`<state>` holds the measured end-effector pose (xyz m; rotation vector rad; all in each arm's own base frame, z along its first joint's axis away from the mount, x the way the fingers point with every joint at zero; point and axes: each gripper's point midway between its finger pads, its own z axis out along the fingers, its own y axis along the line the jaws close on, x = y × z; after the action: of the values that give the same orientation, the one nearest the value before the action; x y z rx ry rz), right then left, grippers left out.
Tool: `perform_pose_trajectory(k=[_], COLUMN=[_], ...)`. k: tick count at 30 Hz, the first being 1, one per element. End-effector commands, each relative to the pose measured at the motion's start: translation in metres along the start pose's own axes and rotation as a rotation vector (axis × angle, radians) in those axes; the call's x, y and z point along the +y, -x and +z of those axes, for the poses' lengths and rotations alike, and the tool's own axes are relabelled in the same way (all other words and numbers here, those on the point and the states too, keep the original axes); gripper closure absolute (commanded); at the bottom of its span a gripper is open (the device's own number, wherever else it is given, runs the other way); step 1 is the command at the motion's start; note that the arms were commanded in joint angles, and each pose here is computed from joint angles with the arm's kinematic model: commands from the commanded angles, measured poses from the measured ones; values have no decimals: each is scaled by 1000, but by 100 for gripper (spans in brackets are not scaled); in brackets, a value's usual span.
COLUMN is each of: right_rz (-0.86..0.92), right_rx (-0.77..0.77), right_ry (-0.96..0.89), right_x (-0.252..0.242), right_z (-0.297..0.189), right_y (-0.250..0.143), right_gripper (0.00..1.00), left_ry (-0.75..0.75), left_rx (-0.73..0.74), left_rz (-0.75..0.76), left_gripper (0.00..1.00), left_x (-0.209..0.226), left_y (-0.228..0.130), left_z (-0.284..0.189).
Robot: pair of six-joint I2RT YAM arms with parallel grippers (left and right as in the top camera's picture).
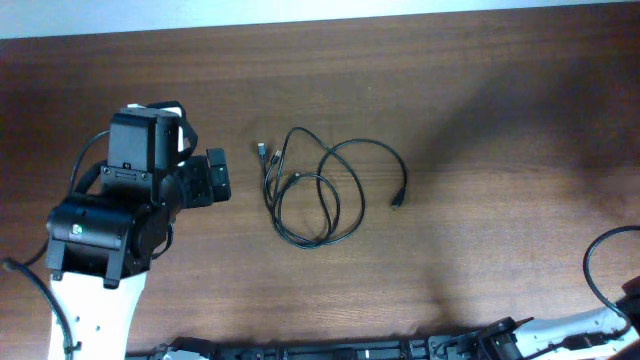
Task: Untangle cables
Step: 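Withdraw the right gripper to the right side, leaving the cable, then reach the right gripper to the cable and grasp a loop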
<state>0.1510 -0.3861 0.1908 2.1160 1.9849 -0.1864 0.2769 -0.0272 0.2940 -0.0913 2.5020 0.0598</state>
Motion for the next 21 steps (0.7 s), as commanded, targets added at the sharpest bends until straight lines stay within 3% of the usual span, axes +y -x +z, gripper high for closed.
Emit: perform_pose_trajectory(k=[1,3,7,11,15,17,21], right_rz=[9,-3,-256,-674,-1006,-1185,-1255], right_rx=[28,47,96,160,241,310,483], right_ry=[32,73,249,377,431,495,617], right_x=[5,13,63,145,211,234,245], right_z=[4,4,-3,-17,-25,-25,-31], right_y=[-4,-8,-32,-111,-233,-318,-453], right_gripper=[1,1,2,2,1,1,1], left_ry=[6,6,6,6,6,6,6], left_rx=[-16,-16,-16,-16,-16,-16,-16], left_rz=[4,4,4,4,4,4,4], left_gripper=[1,1,1,1,1,1,1], left_x=[2,2,2,2,2,2,2], left_y=[2,2,2,2,2,2,2], left_z=[-4,-4,-4,-4,-4,-4,-4])
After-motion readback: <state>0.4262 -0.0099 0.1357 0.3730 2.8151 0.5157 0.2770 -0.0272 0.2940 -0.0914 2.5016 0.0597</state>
